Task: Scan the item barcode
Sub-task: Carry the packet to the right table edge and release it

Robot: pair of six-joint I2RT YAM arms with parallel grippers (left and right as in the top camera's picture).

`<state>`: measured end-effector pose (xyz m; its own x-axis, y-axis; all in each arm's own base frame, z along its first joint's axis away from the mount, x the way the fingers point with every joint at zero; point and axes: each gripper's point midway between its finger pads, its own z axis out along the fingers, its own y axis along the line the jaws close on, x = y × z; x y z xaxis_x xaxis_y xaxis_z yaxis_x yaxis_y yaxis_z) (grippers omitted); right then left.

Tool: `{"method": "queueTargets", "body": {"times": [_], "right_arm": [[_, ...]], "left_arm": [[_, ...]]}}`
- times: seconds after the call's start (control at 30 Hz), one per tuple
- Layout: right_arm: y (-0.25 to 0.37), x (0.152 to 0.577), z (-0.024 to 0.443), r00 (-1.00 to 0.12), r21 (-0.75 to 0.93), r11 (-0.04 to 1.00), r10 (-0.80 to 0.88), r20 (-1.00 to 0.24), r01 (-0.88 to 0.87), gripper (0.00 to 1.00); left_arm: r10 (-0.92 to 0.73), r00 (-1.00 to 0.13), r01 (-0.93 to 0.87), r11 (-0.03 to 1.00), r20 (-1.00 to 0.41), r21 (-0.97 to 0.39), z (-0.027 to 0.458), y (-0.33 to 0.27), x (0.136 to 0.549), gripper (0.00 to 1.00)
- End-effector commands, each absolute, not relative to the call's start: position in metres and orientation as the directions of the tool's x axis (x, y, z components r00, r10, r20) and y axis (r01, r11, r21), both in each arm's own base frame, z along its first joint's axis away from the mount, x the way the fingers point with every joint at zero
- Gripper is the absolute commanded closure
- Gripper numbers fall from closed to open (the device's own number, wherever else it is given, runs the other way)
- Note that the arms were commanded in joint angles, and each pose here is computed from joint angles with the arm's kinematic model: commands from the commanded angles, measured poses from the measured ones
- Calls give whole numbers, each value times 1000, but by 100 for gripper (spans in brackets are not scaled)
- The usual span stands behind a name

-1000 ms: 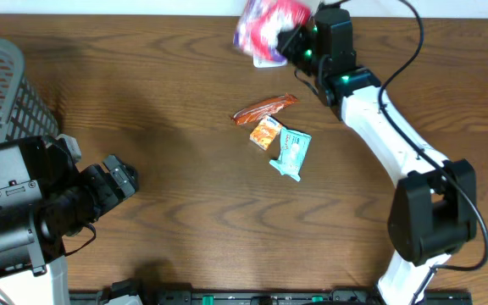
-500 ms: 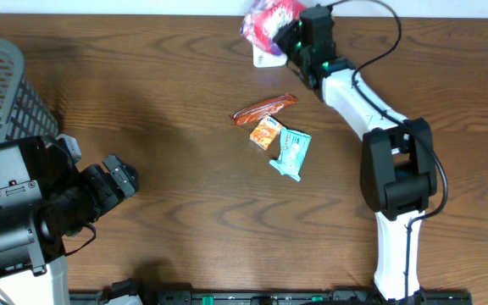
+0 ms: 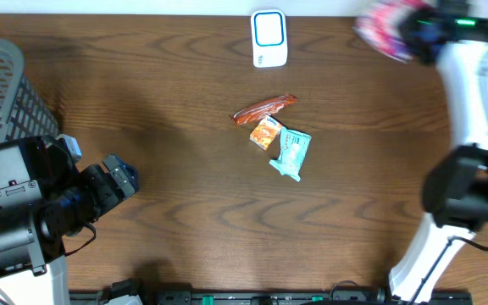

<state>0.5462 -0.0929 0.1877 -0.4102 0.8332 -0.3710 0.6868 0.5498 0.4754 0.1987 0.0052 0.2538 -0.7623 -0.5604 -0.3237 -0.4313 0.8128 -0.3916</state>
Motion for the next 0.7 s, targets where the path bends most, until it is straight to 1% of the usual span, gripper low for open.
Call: {"method": "queueTargets", "body": {"times": [0.0, 0.17, 0.23, 0.37, 0.57, 0.6, 0.67], "right_arm": [[-183, 504, 188, -365, 380, 511, 843, -394, 771, 99], [-266, 447, 163, -317, 286, 422, 882, -349, 860, 99], [-294, 425, 151, -277, 267, 372, 901, -333, 889, 99], [-327, 402, 130, -207, 263, 299, 922, -327, 917, 99], [-356, 380, 68, -97, 290, 200, 938, -334, 936, 99], [-358, 378, 61, -90, 297, 198, 936, -340, 934, 96], [-359, 375, 52, -85, 299, 193, 937, -340, 934, 76]], "left_arm": [[-560, -763, -425, 811, -323, -403, 256, 3, 199, 2], [-560, -763, -425, 811, -323, -403, 256, 3, 199, 2], [-560, -763, -425, 811, -323, -403, 256, 3, 199, 2], [-560, -763, -425, 811, -323, -403, 256, 3, 199, 2], [-560, -763, -425, 811, -323, -403, 256, 3, 199, 2], [-560, -763, -425, 811, -323, -403, 256, 3, 199, 2], [-560, -763, -425, 811, -323, -403, 256, 3, 199, 2]]}}
